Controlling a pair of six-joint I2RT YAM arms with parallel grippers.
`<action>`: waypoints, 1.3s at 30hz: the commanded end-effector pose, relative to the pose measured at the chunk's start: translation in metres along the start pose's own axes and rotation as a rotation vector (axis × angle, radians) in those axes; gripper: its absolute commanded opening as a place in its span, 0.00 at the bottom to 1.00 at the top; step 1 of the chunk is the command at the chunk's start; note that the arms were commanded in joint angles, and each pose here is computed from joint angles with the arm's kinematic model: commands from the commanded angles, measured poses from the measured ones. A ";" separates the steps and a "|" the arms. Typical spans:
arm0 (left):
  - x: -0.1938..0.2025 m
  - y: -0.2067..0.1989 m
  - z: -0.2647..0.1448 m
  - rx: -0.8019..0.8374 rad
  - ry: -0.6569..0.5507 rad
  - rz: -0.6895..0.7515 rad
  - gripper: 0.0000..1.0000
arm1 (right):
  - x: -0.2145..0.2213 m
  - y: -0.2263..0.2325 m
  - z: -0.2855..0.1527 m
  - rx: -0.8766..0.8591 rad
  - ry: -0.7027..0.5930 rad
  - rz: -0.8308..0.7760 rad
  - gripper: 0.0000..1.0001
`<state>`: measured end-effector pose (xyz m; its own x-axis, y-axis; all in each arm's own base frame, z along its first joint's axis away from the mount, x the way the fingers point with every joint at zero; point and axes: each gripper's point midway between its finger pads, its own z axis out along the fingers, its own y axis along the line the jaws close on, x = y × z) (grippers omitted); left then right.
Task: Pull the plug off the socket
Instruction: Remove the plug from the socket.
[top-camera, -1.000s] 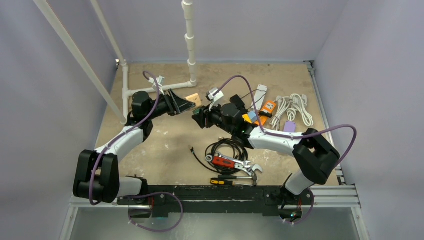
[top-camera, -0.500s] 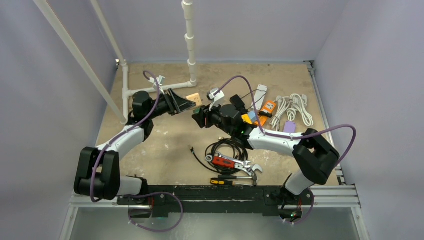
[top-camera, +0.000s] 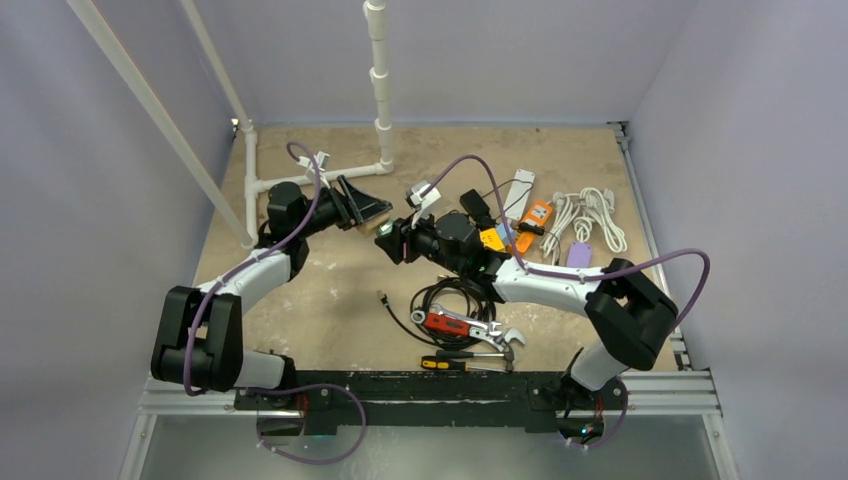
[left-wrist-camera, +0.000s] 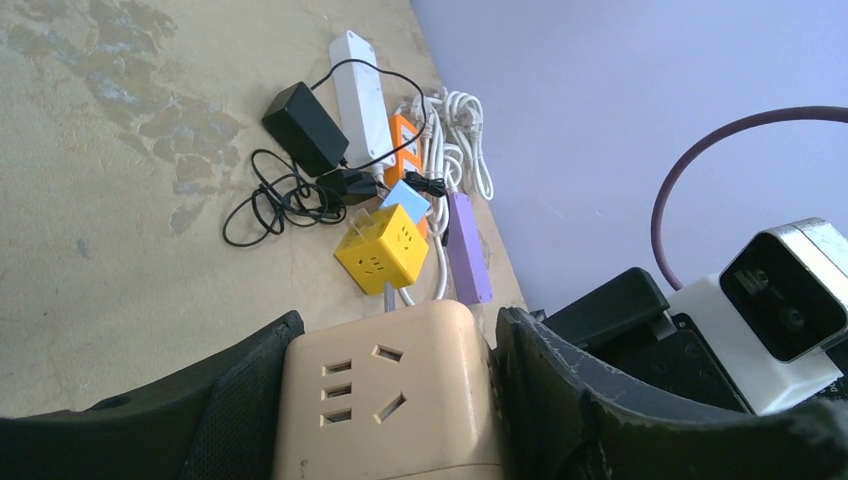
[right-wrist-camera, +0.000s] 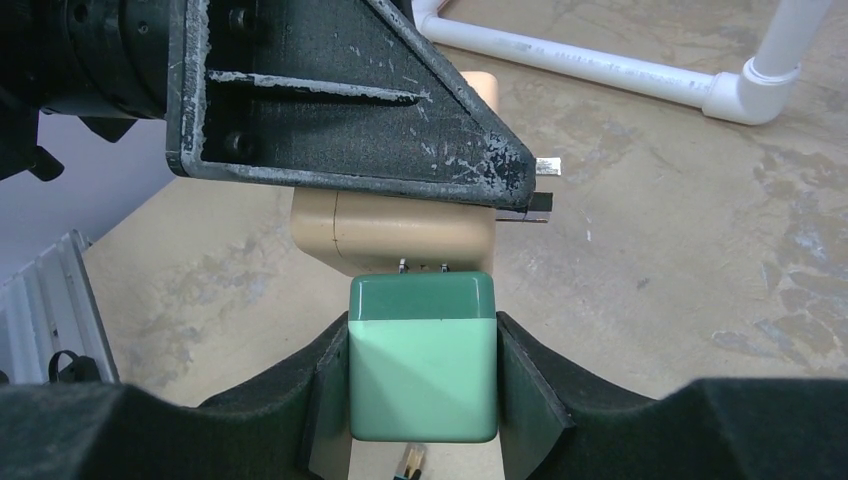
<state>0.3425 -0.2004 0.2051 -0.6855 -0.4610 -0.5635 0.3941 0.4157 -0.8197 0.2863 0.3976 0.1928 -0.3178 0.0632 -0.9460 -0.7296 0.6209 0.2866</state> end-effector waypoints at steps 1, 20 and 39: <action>-0.013 -0.001 0.002 0.000 -0.045 0.036 0.53 | -0.070 0.034 0.001 -0.099 -0.198 0.015 0.00; -0.019 -0.012 -0.001 0.027 -0.069 0.079 0.00 | -0.021 -0.012 0.027 0.049 -0.022 0.154 0.00; -0.023 -0.009 -0.003 0.008 -0.090 0.093 0.00 | -0.021 0.019 0.015 -0.046 -0.035 0.033 0.00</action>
<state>0.3545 -0.1904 0.2035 -0.6411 -0.4957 -0.5860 0.3776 0.4610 -0.8031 0.2949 0.4100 0.1804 -0.3193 -0.0002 -0.9476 -0.7565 0.6023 0.2548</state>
